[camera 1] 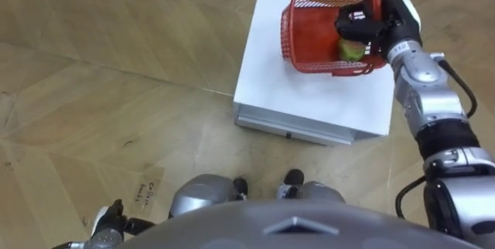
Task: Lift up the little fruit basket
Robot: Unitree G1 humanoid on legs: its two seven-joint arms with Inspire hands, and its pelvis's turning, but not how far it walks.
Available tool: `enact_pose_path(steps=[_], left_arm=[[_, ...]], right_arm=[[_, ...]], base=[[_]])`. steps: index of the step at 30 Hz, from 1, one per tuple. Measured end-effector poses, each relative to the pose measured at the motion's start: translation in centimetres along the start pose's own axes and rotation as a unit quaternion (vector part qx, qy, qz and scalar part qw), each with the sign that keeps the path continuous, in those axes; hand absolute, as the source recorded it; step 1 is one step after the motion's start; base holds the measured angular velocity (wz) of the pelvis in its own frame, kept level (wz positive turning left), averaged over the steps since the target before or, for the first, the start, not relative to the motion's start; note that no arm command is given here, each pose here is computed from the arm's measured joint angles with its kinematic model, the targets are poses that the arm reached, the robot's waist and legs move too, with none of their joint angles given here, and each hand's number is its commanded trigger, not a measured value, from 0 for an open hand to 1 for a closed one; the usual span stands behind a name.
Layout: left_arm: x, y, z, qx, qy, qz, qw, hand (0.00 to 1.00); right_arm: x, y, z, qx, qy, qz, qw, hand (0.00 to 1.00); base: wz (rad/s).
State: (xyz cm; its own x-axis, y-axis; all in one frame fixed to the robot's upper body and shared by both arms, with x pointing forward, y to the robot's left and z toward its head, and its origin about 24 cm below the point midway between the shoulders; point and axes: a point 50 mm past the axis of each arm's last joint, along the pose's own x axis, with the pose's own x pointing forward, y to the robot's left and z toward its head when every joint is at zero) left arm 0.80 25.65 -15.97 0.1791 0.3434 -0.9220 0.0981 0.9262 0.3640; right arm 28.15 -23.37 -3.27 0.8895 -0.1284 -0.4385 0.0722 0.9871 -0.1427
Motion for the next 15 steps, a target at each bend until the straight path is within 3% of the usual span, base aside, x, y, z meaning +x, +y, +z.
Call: enact_pose_path(steps=[9,10,11,12,15], left_arm=[[0.02,-0.63,-0.09,0.015,0.005,-0.019,1.000,0.00],[0.01,-0.70,-0.30,0.014,0.010,-0.021,1.000,0.00],[0.00,-0.80,-0.38,0.014,0.013,-0.022,1.000,0.00],[0.00,-0.86,-0.39,0.014,0.013,-0.022,1.000,0.00],[-0.02,-1.07,-0.41,0.013,0.016,-0.025,0.999,0.00]], right_arm=[[0.06,-0.29,-0.48,0.000,0.012,-0.017,1.000,1.00],[0.06,-0.29,-0.44,0.000,0.011,-0.017,1.000,0.93],[0.06,-0.29,-0.38,0.000,0.008,-0.018,1.000,0.28],[0.06,-0.28,-0.39,0.000,0.008,-0.018,1.000,0.00],[0.07,-0.16,-0.44,0.002,0.008,-0.020,1.000,0.00]], base=[[0.03],[0.00],[0.00],[0.00],[0.00]])
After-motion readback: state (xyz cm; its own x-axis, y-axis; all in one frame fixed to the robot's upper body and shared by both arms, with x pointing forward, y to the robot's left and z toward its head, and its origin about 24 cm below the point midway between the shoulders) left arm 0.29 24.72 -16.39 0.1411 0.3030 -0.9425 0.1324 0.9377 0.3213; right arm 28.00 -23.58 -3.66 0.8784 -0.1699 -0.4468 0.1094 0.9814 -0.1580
